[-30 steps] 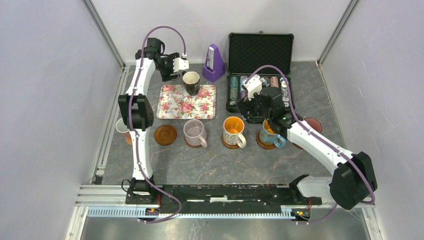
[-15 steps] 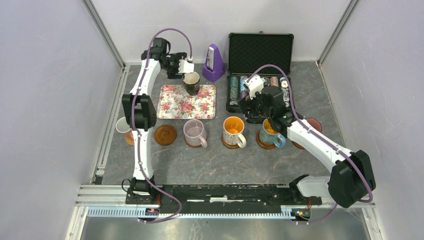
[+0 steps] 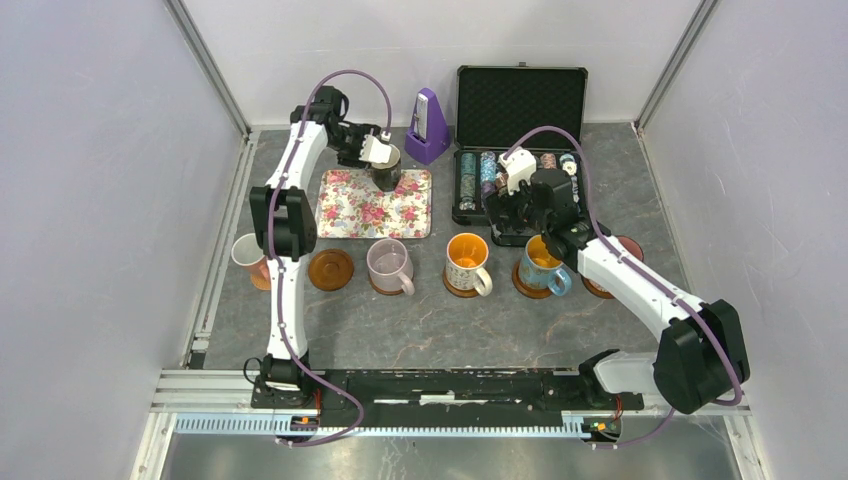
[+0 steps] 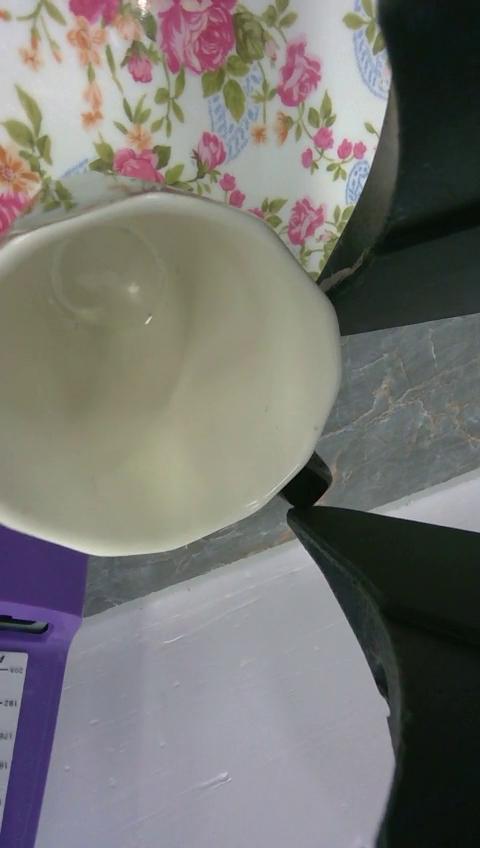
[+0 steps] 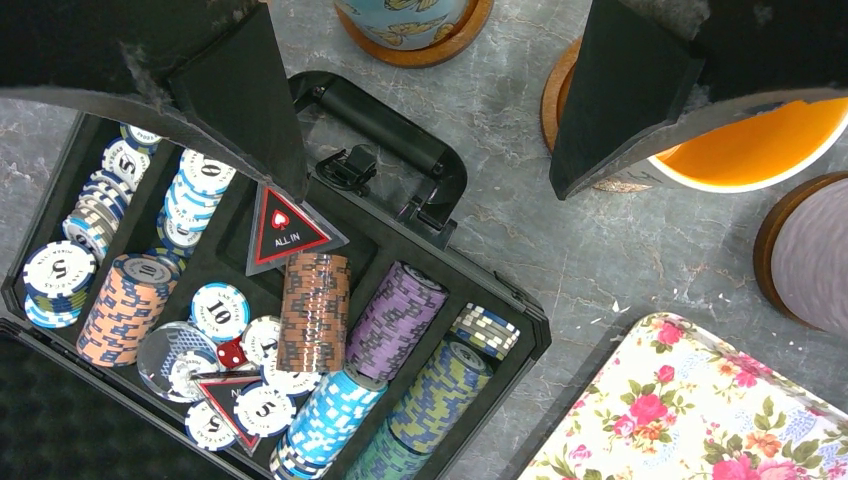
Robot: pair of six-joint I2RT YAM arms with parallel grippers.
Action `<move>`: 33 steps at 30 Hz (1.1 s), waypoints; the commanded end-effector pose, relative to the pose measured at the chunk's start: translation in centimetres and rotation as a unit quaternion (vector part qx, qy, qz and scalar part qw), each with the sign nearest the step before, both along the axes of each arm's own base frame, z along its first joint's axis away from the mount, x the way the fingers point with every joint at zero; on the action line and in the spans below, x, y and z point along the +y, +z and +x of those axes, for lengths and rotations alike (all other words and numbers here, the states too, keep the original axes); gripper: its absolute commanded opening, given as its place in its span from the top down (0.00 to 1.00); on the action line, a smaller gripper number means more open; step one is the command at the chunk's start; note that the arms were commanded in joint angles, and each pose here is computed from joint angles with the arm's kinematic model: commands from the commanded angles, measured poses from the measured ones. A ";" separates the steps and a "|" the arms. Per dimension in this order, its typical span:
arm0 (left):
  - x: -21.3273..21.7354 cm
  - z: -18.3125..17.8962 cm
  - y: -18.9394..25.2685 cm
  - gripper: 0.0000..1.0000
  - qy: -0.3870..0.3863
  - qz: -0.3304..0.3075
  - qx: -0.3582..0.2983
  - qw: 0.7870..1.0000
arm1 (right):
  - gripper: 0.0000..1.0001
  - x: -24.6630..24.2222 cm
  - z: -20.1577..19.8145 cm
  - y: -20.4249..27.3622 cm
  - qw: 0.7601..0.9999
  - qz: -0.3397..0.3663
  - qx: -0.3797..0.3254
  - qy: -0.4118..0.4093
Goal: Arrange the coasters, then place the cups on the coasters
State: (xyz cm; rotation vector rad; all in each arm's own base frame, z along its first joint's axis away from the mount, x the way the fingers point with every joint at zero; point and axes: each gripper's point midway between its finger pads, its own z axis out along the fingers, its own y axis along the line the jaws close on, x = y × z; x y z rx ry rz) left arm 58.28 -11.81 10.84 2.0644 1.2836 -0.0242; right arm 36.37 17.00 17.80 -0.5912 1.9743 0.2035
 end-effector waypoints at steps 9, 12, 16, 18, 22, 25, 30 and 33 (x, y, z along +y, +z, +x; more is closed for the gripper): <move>-1.0 -3.0 0.8 0.47 -0.035 -0.007 0.030 0.999 | 0.02 0.4 0.6 1.4 1.000 0.027 -0.011 0.003; -1.1 -3.4 1.0 0.48 -0.020 -0.014 0.042 0.999 | 0.02 0.5 0.6 1.4 0.999 0.030 -0.012 0.002; -1.6 -4.5 0.9 0.48 -0.009 -0.020 0.062 0.998 | 0.02 0.5 0.6 1.2 0.999 0.031 -0.009 0.003; -2.1 -4.8 0.7 0.48 0.006 -0.024 0.078 0.997 | 0.02 0.6 0.6 1.3 0.999 0.033 -0.009 0.005; -2.8 -4.1 0.5 0.47 0.079 -0.039 0.097 0.991 | 0.02 0.8 0.7 1.4 0.999 0.038 -0.009 0.005; -2.5 -3.9 0.2 0.48 0.121 -0.038 0.107 0.986 | 0.02 0.8 0.7 1.3 0.999 0.039 -0.008 0.005; -2.4 -3.7 0.5 0.53 0.186 -0.066 0.131 0.972 | 0.02 0.9 0.7 1.2 0.999 0.041 -0.007 0.007; -2.7 -4.5 0.6 0.61 0.193 -0.076 0.147 0.967 | 0.02 0.9 0.7 1.1 0.999 0.041 -0.005 0.008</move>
